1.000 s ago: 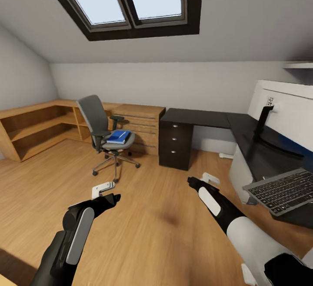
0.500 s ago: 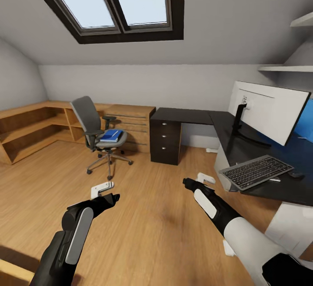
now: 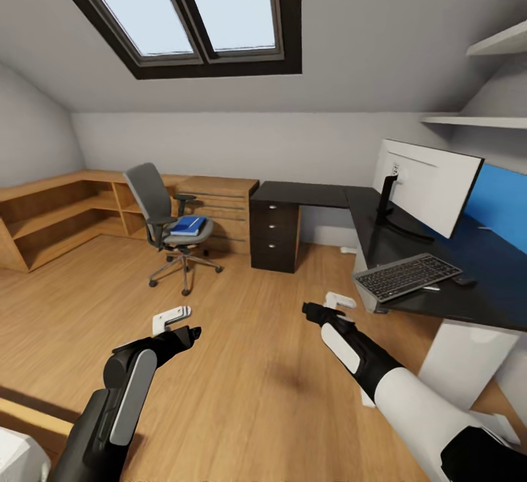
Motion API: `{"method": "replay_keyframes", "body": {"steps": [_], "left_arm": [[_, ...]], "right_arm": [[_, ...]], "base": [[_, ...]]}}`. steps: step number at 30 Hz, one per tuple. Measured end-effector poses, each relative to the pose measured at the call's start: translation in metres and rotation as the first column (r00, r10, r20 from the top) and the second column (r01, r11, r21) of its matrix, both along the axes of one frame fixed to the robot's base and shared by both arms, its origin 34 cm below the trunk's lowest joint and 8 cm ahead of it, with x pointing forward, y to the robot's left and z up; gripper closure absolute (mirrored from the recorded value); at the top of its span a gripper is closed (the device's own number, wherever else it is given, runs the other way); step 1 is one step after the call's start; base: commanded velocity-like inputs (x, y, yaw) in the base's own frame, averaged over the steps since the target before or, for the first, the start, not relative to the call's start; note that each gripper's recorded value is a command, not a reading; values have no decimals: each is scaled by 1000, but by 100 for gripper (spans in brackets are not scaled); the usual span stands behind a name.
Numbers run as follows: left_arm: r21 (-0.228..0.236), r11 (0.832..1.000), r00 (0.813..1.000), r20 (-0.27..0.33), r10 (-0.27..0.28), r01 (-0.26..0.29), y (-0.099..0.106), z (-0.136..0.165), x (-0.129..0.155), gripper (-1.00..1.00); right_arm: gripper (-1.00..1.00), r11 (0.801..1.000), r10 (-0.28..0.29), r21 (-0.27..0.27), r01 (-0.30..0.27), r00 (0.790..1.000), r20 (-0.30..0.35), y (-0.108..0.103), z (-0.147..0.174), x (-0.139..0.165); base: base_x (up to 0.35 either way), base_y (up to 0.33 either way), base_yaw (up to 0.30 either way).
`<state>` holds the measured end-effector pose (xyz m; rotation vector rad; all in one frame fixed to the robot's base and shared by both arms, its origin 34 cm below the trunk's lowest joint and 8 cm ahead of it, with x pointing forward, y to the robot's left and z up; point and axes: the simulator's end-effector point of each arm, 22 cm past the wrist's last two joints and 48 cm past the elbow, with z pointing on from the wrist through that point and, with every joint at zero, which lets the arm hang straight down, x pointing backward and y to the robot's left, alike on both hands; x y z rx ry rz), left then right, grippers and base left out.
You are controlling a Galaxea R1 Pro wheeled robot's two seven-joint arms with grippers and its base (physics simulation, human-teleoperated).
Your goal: In the bedroom, organize the workspace by keeping the computer under the desk, ensuring the monitor is on the desk, placing the keyboard on the desk next to the monitor, placing the mouse on the desk next to the keyboard, moving the folder from the swivel chair onto the desk next to the mouse, stacking the notebook on top of the folder with the pen on top of the notebook, and positioning the swivel chair next to the desk.
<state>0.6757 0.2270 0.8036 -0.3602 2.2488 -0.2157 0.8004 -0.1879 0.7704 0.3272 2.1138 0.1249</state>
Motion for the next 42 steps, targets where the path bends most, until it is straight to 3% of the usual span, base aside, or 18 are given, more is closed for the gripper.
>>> {"method": "replay_keyframes", "body": {"steps": [18,30,42], "left_arm": [[-2,1000,1000,-5,6,-6,2,3,0,-100],[5,1000,1000,-7,10,-10,5,2,0,-100],[3,1000,1000,-5,29,-29,12,2,0,-100]], "right_arm": [[-100,1000,0,-3,0,1000,13,1,9,2],[-100,1000,-1,0,1,1000,12,1,8,2],[-100,1000,-4,1,4,1000,12,0,8,2]], "base": [[-11,-4,-17],[-252,-26,-242],[-272,-172,-267]]}}
